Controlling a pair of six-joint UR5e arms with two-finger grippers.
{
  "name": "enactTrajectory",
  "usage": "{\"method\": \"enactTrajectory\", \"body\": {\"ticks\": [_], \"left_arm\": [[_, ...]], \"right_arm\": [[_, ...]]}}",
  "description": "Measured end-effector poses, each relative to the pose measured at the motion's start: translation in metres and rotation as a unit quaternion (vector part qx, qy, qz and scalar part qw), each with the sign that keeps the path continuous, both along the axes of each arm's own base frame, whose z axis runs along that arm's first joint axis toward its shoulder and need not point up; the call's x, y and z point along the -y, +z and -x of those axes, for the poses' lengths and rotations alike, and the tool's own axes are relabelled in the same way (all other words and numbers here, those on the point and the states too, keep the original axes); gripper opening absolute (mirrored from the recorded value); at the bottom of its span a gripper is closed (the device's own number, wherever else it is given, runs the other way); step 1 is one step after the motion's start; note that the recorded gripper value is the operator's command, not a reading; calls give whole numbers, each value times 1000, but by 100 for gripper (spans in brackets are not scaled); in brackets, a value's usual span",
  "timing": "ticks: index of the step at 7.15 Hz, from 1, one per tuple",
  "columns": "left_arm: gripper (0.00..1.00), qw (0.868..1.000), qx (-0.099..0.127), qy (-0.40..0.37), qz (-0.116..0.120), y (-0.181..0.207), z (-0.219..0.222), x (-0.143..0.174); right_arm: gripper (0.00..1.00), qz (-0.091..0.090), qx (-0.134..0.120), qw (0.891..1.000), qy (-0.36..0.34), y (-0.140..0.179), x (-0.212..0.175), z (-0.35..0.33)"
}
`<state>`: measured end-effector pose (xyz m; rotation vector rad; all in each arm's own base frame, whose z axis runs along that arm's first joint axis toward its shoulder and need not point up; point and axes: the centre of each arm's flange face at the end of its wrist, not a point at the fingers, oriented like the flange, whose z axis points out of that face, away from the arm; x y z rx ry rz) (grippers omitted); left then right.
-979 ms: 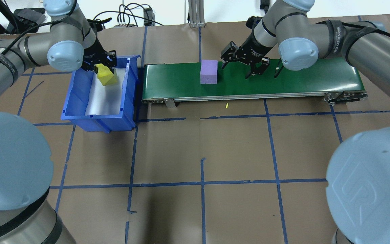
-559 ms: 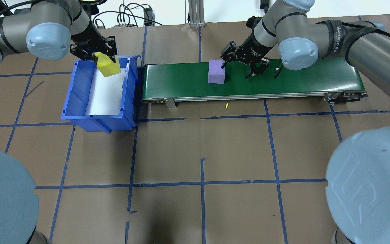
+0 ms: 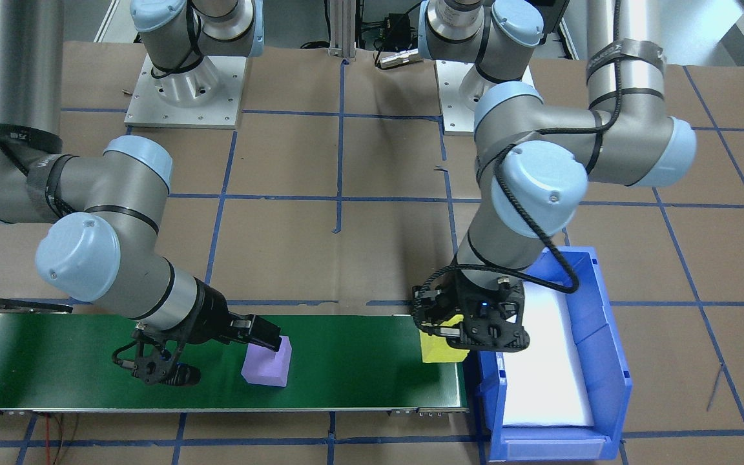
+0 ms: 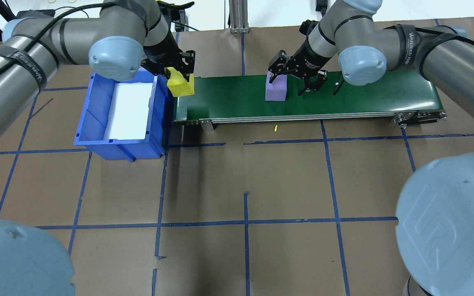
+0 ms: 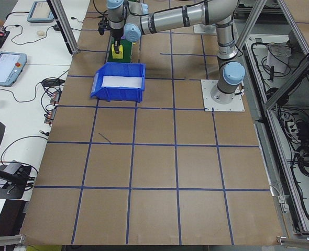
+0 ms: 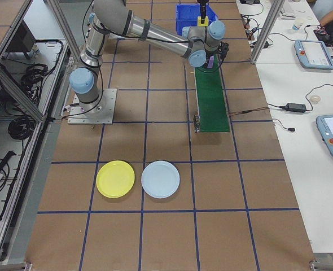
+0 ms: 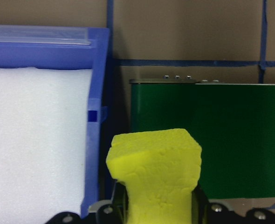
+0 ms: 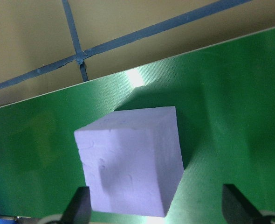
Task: Move block left to right into plate
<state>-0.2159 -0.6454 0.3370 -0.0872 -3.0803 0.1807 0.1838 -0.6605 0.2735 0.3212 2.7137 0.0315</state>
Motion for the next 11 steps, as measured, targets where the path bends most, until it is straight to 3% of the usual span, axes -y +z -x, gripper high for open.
{"method": "enactTrajectory", "body": {"ticks": [1,2,3,5,6,9,10,11], "left_arm": [[34,1000,9,-6,-1,-20,16,2],[92,1000,12,-9,-9,-40,24,2],[100,1000,13,-11,-14,-59,27,-1],[100,1000,14,-15,4,-56,27,-8],[100,999,23,-15,17,-22,21,-16],[100,998,57,22,3,106,-49,-80],[100,998,58,37,-4,133,-71,-104],[100,997,60,45,-2,155,-80,-124]], "right_arm": [[100,-1,0,1000,0,-1,0,0],[100,-1,-1,1000,1,-3,-1,0],[96,0,-3,1000,3,-5,-1,1],[55,19,-22,999,13,-12,4,4],[43,40,-48,997,35,-15,8,10],[41,103,-146,976,127,4,19,58],[42,127,-181,959,177,25,17,96],[42,140,-222,936,237,46,10,151]]}}
